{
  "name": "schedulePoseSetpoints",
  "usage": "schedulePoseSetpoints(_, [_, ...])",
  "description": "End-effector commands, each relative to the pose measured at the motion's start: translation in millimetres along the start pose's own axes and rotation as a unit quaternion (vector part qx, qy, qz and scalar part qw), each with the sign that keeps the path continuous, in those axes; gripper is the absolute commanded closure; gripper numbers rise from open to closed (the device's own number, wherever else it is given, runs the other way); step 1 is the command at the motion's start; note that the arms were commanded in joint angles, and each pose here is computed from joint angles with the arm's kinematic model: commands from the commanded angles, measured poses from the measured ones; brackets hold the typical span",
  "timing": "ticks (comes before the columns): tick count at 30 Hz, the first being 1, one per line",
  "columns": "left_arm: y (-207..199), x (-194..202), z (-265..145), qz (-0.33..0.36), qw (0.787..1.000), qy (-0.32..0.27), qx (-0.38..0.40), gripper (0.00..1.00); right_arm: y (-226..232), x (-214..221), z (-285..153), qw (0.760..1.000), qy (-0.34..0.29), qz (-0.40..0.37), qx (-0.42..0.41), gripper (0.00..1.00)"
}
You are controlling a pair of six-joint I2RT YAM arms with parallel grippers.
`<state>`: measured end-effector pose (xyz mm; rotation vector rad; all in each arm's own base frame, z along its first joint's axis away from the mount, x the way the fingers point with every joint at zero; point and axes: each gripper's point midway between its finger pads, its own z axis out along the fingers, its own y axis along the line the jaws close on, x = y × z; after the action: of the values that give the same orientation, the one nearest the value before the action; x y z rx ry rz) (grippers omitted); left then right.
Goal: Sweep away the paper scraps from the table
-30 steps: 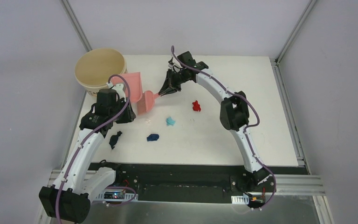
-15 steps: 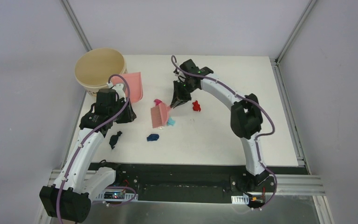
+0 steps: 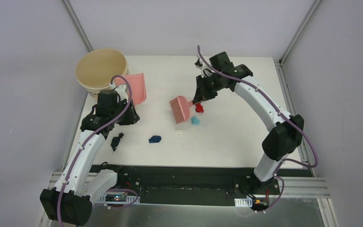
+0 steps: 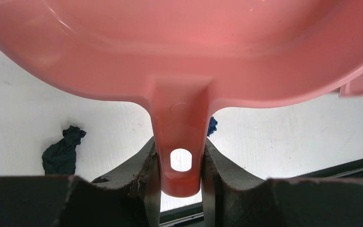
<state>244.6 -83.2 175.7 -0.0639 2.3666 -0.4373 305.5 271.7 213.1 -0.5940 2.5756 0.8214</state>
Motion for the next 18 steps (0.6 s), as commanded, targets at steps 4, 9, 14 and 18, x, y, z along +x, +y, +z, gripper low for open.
schedulePoseSetpoints(4, [-3,-14,-7,0.002,0.999,-0.036,0.008,1.0,100,25,1,0.979,0.043,-0.105,-0.171,1.0])
schedulePoseSetpoints(9, [-1,-14,-8,0.003,0.999,-0.038,0.002,1.0,118,26,37,0.974,0.082,-0.093,-0.188,1.0])
schedulePoseSetpoints(14, [2,-14,-7,0.002,0.999,-0.039,-0.007,1.0,123,27,73,0.973,0.113,-0.077,-0.186,1.0])
schedulePoseSetpoints(18, [0,-12,-5,0.002,1.0,-0.03,0.0,1.0,99,26,94,0.98,0.118,-0.089,-0.134,1.0])
